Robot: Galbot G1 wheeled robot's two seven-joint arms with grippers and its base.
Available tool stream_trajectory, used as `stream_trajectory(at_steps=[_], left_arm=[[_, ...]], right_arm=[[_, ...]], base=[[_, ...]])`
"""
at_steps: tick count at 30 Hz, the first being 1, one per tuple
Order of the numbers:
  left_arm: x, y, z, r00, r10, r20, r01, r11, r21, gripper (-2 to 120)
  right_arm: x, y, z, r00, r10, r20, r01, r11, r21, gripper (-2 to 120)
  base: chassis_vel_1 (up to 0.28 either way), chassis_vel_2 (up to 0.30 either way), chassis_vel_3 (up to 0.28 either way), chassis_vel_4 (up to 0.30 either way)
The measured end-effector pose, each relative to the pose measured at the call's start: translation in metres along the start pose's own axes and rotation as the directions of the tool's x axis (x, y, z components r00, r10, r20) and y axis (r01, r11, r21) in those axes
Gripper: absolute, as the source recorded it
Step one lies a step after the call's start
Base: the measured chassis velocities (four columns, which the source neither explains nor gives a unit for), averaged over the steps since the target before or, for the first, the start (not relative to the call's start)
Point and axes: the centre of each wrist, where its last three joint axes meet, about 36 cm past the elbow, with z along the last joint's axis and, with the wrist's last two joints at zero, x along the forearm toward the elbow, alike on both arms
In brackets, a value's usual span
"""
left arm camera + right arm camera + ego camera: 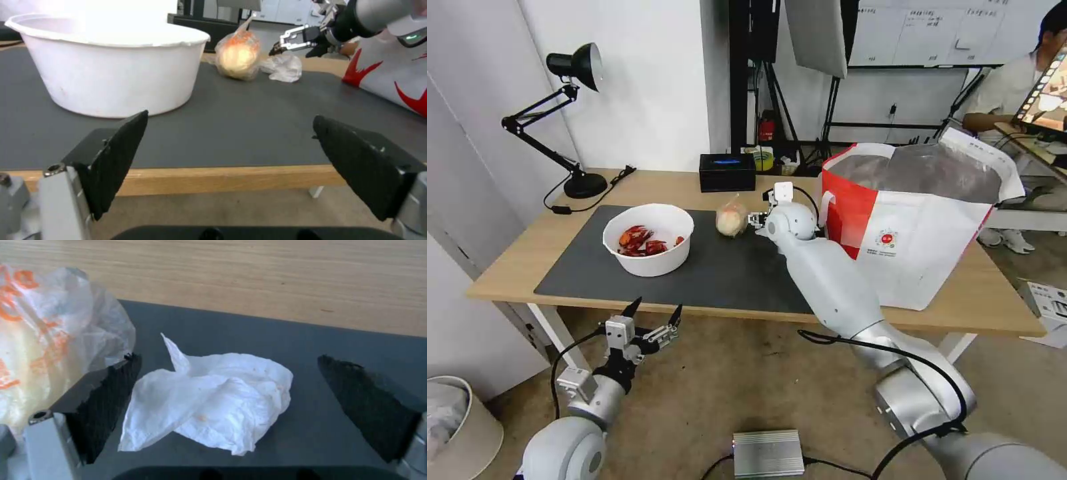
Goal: Pick up the trash from the table and place it into the takeout bag.
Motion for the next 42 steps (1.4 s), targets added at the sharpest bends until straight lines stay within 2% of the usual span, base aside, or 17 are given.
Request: stream_trajectory(at_steps=[18,34,42], left_arm=[[-0.001,-0.004,0.001,1.000,0.008,-0.001,-0.008,1.000,0.008,100],[-0.001,-0.006,0.002,1.000,0.010,-0.001,-0.010,1.000,0.014,100],[0.000,-0.008,0.001,1.000,0.012,0.002,-0.012,1.000,0.015,100]], right_arm=[[-0.005,-0.006,0.006,0.999,-0.045,-0.013,0.045,0.999,0.029,100],[-0.006,-0.002,0.009,0.998,-0.055,-0.018,0.055,0.998,0.035,100],[-0.006,0.000,0.011,0.998,-0.056,-0.023,0.057,0.998,0.032,86]], base=[[0.000,0.000,0.000,0.000],[0.000,0.000,0.000,0.000],[0.000,0.000,0.000,0.000]])
